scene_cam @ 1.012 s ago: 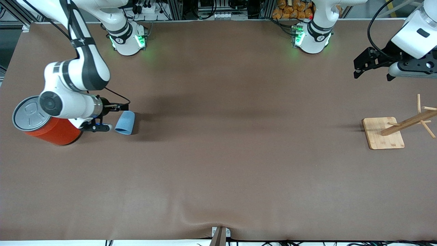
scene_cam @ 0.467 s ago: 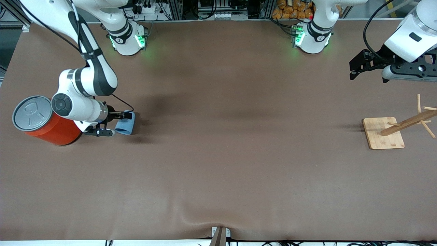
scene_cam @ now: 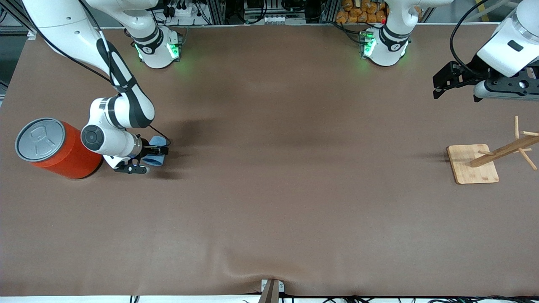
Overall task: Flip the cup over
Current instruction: 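Close the right gripper on the blue cup and lift it, then carry the blue cup to mid-table and lower it onto its side, then open the right gripper and lift it off the cup, then withdraw the right arm to rest while the left gripper reaches toward the cup, then close the left gripper around the base of the lying blue cup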
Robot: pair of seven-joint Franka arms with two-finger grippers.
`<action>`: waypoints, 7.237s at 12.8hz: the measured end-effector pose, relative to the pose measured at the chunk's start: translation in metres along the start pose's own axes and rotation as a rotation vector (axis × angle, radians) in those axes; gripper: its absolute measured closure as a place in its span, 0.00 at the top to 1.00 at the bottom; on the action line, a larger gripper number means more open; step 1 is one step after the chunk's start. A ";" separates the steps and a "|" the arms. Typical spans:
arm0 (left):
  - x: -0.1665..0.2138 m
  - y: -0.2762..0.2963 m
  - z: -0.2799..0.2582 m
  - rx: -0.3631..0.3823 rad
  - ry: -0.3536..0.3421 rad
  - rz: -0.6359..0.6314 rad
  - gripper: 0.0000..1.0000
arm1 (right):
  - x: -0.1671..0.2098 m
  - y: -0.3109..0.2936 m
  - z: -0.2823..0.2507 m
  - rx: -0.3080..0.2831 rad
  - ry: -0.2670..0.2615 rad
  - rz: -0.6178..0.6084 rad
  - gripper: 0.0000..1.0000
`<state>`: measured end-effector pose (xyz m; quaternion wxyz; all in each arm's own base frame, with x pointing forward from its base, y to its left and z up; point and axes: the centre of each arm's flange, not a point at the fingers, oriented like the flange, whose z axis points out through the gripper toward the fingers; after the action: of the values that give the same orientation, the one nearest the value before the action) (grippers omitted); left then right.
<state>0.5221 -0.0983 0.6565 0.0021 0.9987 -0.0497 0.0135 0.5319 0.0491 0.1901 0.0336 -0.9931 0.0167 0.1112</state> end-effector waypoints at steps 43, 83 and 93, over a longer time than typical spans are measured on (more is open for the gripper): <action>0.013 -0.006 0.007 -0.003 0.021 -0.012 1.00 | -0.118 -0.539 0.013 -0.533 0.188 -1.391 1.00; -0.018 0.125 0.323 -0.690 -0.368 -0.228 1.00 | -0.102 0.005 -0.451 -0.047 0.251 0.055 1.00; -0.066 0.130 0.480 -1.122 -0.161 -0.247 0.78 | -0.105 0.000 -0.477 -0.050 0.289 0.023 1.00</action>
<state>0.4563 -0.2240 0.1749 0.5291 0.8410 0.0678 -0.0911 0.5341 0.0182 0.6780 0.0048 -0.9990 0.0301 -0.0320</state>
